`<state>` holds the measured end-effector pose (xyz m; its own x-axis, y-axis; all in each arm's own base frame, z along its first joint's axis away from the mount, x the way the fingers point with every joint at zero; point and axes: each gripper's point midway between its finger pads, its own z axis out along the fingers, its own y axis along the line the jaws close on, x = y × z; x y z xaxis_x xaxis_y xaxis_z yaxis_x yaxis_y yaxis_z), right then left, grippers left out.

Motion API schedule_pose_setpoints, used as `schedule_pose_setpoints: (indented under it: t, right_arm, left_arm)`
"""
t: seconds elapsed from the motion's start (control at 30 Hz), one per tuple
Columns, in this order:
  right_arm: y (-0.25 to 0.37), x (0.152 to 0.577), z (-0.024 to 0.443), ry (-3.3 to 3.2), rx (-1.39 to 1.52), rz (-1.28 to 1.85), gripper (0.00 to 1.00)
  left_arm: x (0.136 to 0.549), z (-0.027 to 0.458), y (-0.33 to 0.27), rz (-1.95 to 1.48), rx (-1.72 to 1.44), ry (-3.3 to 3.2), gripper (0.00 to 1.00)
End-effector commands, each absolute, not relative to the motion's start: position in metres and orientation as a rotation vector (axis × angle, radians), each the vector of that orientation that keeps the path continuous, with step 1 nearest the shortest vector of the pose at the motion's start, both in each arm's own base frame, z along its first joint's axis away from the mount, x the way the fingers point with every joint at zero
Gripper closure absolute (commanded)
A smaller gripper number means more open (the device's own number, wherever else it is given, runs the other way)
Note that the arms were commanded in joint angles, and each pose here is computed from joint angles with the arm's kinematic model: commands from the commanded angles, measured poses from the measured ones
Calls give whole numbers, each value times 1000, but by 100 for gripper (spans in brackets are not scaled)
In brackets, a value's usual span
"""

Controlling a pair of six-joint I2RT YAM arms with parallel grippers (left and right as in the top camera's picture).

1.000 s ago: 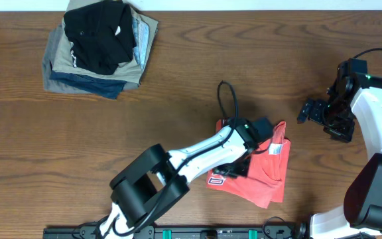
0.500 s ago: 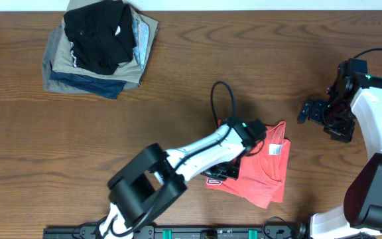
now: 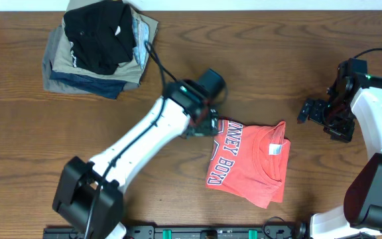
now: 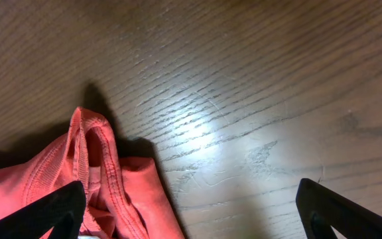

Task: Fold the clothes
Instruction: 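Lift the bundle's lower edge with the left gripper and fold it up, then grasp the coral bundle with the left gripper and carry it toward the clothes stack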

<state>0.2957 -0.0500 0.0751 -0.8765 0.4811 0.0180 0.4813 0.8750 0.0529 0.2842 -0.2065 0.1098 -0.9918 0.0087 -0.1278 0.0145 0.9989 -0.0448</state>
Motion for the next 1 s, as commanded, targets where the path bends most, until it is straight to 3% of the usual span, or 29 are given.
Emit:
schedule_pose_setpoints:
  t: [0.0,0.2,0.47,0.73,0.97]
  right_arm:
    - [-51,299,79,-3051,-780,-94,1]
    - [-51,299,79,-3050,-781,-94,1]
    - [-51,299,79,-3051,-780,-94,1]
    - [-51,299,79,-3051,-780,-94,1]
    - [-51,299,79,-3051,-780,-94,1]
  left_arm:
    - [299,94,-191,-80,55,3049,2]
    - [290,79,-242,-796,300,3111,2]
    - [256,31,-251,-857,329,3238,2]
    - [232,26,-294,-1335,452,3069,2]
    - [216,12,-302,-1345,379,3104,2]
